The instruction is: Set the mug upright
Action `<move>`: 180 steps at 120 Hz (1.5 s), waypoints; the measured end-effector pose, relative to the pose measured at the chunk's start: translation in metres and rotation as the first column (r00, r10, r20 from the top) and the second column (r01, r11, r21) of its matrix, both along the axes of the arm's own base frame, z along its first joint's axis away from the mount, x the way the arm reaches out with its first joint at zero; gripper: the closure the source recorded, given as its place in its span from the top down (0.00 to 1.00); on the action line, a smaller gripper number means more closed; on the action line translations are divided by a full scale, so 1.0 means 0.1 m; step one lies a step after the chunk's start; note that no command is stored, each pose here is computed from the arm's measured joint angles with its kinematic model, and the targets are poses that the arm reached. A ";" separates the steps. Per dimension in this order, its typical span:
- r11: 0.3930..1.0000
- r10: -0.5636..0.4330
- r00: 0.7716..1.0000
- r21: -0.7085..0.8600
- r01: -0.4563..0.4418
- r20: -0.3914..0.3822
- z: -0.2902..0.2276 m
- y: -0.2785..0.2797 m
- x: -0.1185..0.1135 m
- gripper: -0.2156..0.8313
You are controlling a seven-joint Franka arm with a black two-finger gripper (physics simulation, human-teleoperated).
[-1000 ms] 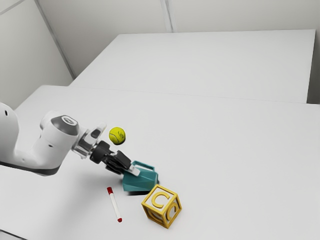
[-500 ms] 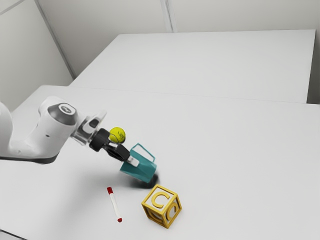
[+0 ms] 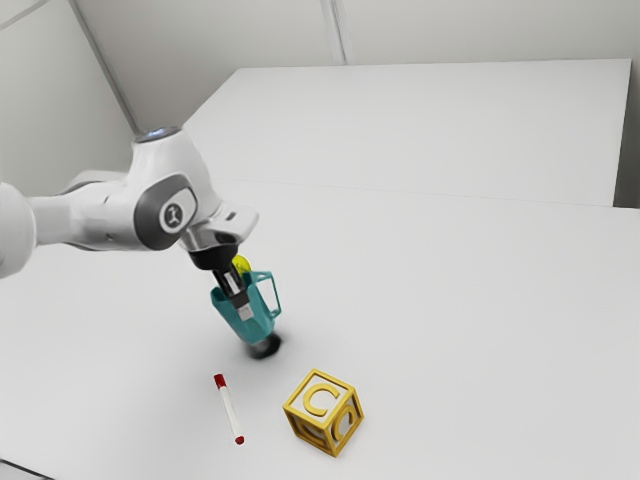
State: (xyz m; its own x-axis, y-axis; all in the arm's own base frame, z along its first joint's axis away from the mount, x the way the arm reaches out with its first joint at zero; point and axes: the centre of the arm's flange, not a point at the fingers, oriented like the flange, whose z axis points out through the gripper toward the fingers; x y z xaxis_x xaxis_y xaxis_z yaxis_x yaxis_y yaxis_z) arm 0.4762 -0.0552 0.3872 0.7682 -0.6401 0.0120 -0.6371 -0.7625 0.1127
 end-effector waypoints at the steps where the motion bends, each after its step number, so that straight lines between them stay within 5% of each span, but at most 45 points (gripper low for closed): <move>1: 1.000 0.000 1.000 0.005 -0.001 0.002 0.00 -0.01 0.00 0.05; 71: 0.977 0.196 0.980 0.077 -0.197 0.027 -0.29 -0.05 0.06 0.05; 106: 0.967 0.241 0.970 0.072 -0.243 0.040 -0.20 -0.11 0.04 0.34; 137: 0.962 0.255 0.960 0.069 -0.264 0.115 0.45 -0.24 0.05 0.63; 180: 0.945 0.318 0.927 0.008 -0.326 0.197 2.12 -0.17 0.74 0.76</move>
